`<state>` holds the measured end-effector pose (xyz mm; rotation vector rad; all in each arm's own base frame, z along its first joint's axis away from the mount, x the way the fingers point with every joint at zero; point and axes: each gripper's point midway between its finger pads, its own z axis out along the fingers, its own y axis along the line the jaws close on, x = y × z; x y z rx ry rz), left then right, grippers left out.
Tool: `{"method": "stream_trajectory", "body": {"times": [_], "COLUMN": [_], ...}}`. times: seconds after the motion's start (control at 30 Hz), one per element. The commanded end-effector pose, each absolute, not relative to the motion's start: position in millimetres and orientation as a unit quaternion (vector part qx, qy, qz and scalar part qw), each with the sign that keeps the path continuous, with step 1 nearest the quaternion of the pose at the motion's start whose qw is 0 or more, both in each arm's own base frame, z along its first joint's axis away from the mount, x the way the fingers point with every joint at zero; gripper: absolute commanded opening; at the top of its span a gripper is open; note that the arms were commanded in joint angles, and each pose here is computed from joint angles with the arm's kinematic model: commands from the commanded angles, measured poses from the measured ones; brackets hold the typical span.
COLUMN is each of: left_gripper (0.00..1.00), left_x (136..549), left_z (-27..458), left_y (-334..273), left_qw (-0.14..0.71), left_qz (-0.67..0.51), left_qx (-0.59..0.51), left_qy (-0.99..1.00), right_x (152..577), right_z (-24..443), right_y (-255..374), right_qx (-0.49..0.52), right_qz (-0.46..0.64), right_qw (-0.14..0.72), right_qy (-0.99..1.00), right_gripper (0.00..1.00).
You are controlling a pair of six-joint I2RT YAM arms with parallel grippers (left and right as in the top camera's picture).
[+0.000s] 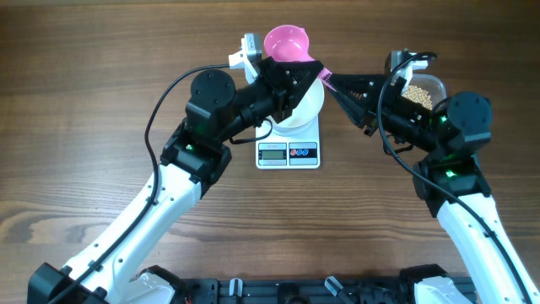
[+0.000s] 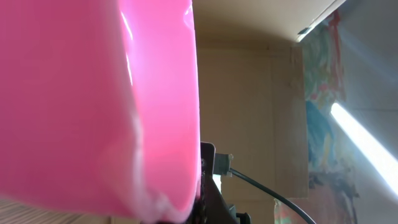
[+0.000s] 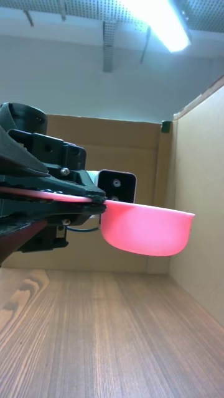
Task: Scoop item into bowl and weigh 150g on scale
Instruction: 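Grasp the scoop handle with the right gripper beside the left gripper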
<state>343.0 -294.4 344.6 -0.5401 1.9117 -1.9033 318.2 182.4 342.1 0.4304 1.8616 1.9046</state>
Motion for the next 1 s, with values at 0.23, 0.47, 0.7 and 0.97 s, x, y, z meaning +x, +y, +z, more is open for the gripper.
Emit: {"method": "stream_trajectory", "body": {"times": [0.23,0.47,0.7,0.97], "left_gripper": [0.04,0.04,0.11,0.61], "left_x": [342.3,340.3,340.2,339.7], "left_z": [347.9,347.9,347.9,347.9], "left_y": [-295.9,-297.1,-297.1,-297.4], "left_qw": [0.204,0.199,0.199,0.198], "left_qz": [-0.679,-0.68,-0.68,-0.681], "left_qx": [-0.179,-0.174,-0.174,-0.173], "left_qy": [0.682,0.684,0.684,0.684], "right_x": [317.5,318.1,318.5,321.5], "right_z": [351.2,351.2,351.2,352.5], "right_y": [184.4,184.0,183.8,181.8], "right_qx": [0.145,0.147,0.148,0.154], "right_qz": [0.693,0.692,0.693,0.691], "right_qw": [0.223,0.225,0.225,0.234], "right_qy": [0.67,0.67,0.669,0.666], "right_gripper": [0.17,0.1,0.04,0.04]}}
